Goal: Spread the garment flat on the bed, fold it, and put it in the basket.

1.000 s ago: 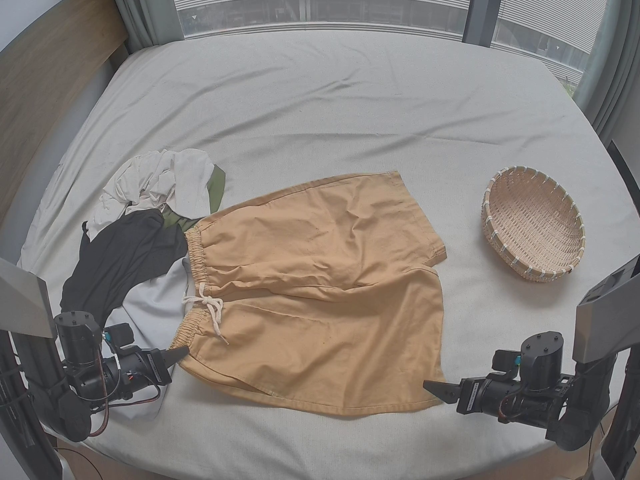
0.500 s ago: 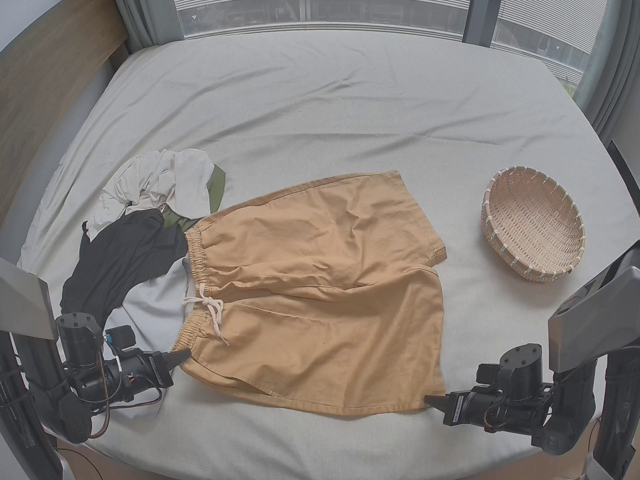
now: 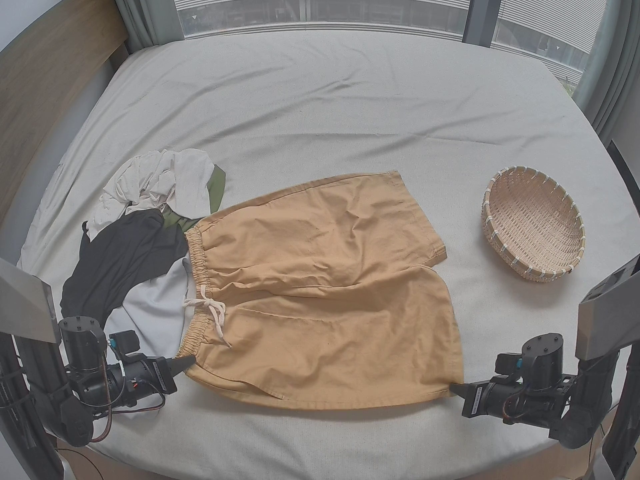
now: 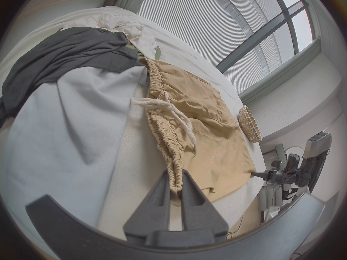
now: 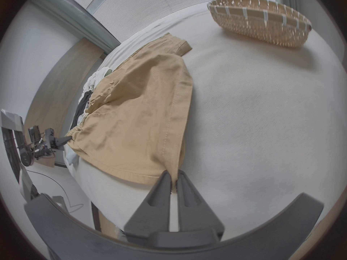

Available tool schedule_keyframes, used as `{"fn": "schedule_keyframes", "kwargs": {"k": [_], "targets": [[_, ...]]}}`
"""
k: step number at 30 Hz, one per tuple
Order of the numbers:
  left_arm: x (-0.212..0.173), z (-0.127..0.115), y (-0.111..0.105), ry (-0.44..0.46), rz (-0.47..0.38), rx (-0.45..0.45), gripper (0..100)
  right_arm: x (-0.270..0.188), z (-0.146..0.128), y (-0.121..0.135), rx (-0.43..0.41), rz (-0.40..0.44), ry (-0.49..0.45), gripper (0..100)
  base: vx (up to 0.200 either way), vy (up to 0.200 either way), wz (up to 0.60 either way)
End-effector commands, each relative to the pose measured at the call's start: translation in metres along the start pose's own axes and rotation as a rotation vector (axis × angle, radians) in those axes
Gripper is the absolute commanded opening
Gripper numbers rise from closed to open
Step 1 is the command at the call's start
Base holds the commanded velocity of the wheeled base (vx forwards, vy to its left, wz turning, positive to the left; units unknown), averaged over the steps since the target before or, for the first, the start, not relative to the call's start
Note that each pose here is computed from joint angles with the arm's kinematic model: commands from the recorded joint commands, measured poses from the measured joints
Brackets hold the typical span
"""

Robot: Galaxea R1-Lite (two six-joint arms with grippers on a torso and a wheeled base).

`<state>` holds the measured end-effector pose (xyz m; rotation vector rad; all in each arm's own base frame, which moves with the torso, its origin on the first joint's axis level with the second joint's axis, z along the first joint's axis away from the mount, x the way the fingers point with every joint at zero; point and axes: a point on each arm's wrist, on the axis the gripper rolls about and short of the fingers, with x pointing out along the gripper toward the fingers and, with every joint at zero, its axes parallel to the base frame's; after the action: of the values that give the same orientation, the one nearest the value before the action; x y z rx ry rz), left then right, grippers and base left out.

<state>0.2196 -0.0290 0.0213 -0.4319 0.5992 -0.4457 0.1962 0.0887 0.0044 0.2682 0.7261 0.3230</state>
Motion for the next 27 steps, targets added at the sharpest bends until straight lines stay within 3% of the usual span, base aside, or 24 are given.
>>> {"fn": "schedule_keyframes", "kwargs": {"k": [1,9,18,27], "targets": [[0.001,-0.009,-0.009,0.052,-0.028,-0.016,0,-0.014,0.007,-0.007,0.000,-0.034,-0.031,0,0.000,0.000,0.00],[0.006,-0.020,0.001,0.107,0.016,-0.058,0,-0.017,-0.004,-0.006,-0.004,-0.071,0.078,0,0.000,0.000,0.00],[0.000,-0.019,0.013,0.106,0.058,-0.096,0,-0.006,-0.016,-0.007,-0.014,-0.075,0.143,0,0.000,0.000,0.00],[-0.001,-0.028,0.014,0.190,0.037,-0.037,0,-0.003,-0.018,-0.004,-0.025,-0.065,0.141,0,0.000,0.000,0.00]]}}
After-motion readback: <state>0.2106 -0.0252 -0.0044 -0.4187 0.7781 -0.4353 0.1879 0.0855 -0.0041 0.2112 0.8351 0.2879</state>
